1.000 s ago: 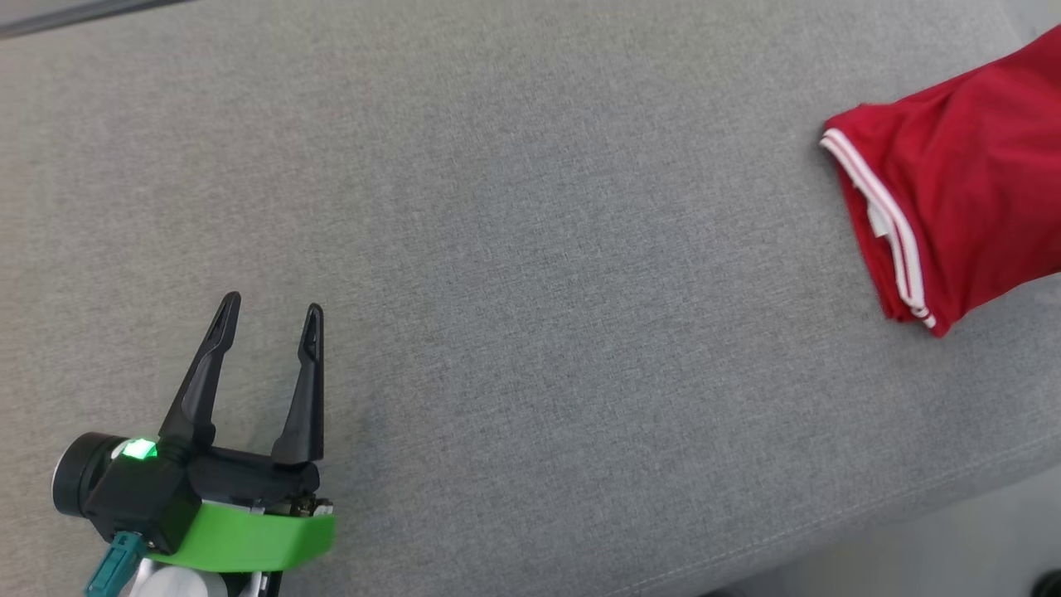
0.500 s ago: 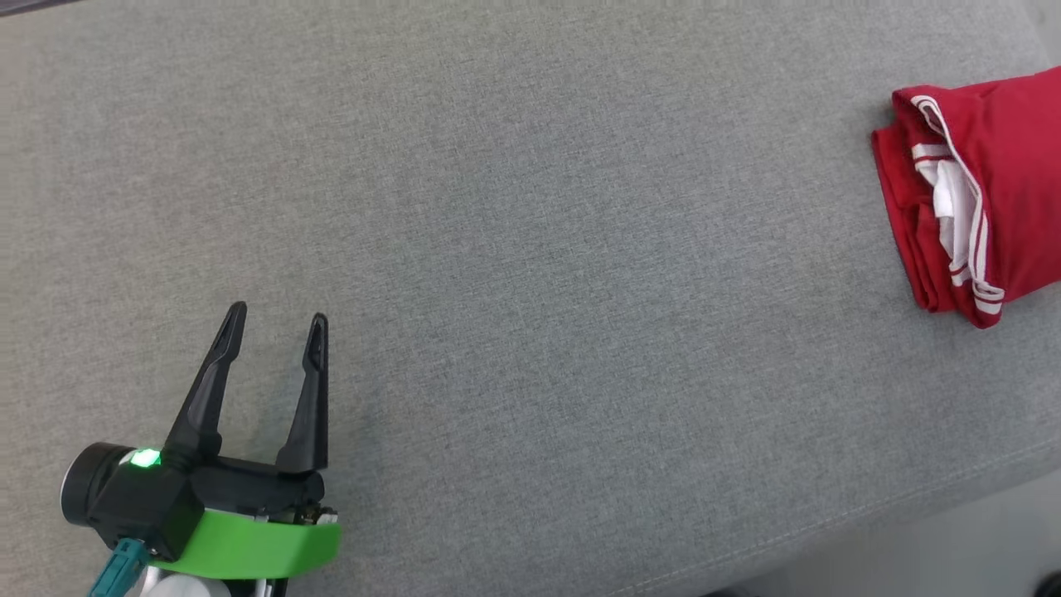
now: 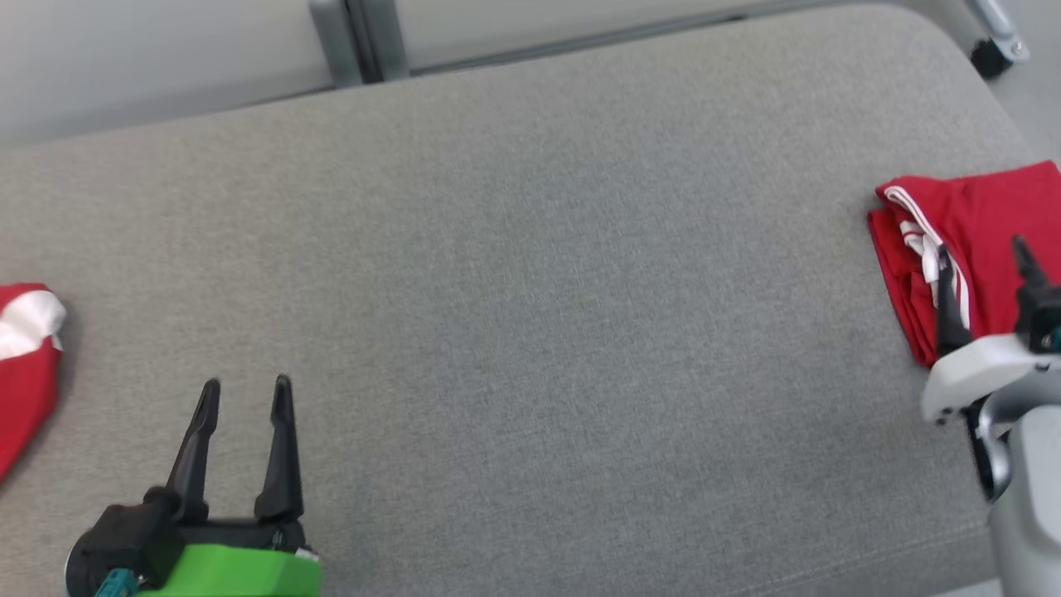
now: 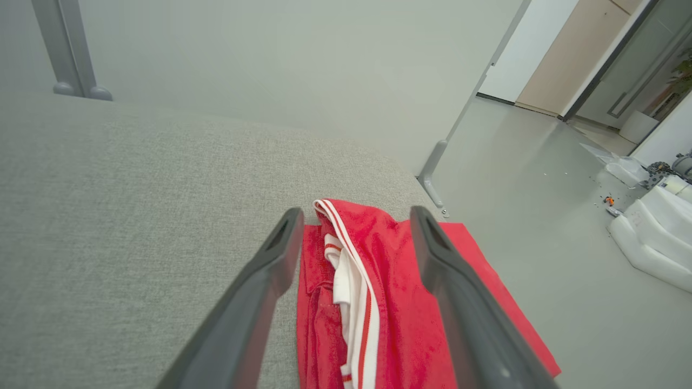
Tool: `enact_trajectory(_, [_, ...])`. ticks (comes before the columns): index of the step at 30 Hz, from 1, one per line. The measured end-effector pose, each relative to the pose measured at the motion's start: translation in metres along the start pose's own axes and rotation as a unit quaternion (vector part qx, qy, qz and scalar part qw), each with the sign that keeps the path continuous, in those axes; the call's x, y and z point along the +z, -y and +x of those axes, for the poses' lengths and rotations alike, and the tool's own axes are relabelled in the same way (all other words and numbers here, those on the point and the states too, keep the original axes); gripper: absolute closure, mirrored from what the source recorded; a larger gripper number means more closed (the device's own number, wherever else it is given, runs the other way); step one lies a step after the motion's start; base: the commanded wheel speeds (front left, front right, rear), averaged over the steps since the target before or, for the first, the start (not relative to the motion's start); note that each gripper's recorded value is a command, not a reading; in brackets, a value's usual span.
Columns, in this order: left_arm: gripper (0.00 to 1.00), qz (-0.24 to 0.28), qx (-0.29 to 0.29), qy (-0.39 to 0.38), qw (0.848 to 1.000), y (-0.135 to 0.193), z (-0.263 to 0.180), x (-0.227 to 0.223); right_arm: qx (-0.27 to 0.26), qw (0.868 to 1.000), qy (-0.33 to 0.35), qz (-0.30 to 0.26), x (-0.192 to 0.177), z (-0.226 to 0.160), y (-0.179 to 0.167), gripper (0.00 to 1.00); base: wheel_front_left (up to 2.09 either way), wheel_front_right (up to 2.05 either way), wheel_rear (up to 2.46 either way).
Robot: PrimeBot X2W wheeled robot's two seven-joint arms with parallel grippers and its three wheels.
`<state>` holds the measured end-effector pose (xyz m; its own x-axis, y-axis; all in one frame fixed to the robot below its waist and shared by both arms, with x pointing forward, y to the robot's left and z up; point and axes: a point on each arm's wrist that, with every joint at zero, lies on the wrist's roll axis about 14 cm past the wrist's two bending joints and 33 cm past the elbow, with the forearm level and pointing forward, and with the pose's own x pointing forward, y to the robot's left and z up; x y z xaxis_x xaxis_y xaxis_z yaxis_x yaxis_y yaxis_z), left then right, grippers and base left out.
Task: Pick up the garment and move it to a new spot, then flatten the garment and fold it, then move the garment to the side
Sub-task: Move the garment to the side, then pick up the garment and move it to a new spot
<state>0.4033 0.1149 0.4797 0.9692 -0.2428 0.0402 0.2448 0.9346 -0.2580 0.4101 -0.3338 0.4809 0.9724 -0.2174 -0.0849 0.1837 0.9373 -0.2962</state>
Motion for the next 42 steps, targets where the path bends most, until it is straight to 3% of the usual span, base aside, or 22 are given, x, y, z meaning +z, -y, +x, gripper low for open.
enact_trajectory(8, [0.0, 0.015, 0.055, 0.02, 0.998, -0.024, -0.041, 0.02, 0.07, 0.99, 0.052, 0.115, 0.026, -0.049, -0.069, 0.0, 0.0, 0.0, 0.0])
enact_trajectory(15, [0.0, 0.02, 0.073, 0.037, 0.996, -0.028, -0.065, 0.031, 0.124, 0.978, 0.068, 0.155, 0.038, -0.081, -0.114, 0.0, 0.0, 0.0, 0.0])
enact_trajectory(22, [0.0, 0.011, 0.091, 0.039, 0.995, -0.035, -0.083, 0.03, 0.126, 0.973, 0.063, 0.182, 0.034, -0.095, -0.122, 0.0, 0.0, 0.0, 0.0])
enact_trajectory(42, [0.0, 0.004, 0.094, 0.033, 0.995, -0.035, -0.088, 0.025, 0.134, 0.972, 0.062, 0.183, 0.034, -0.102, -0.131, 0.0, 0.0, 0.0, 0.0])
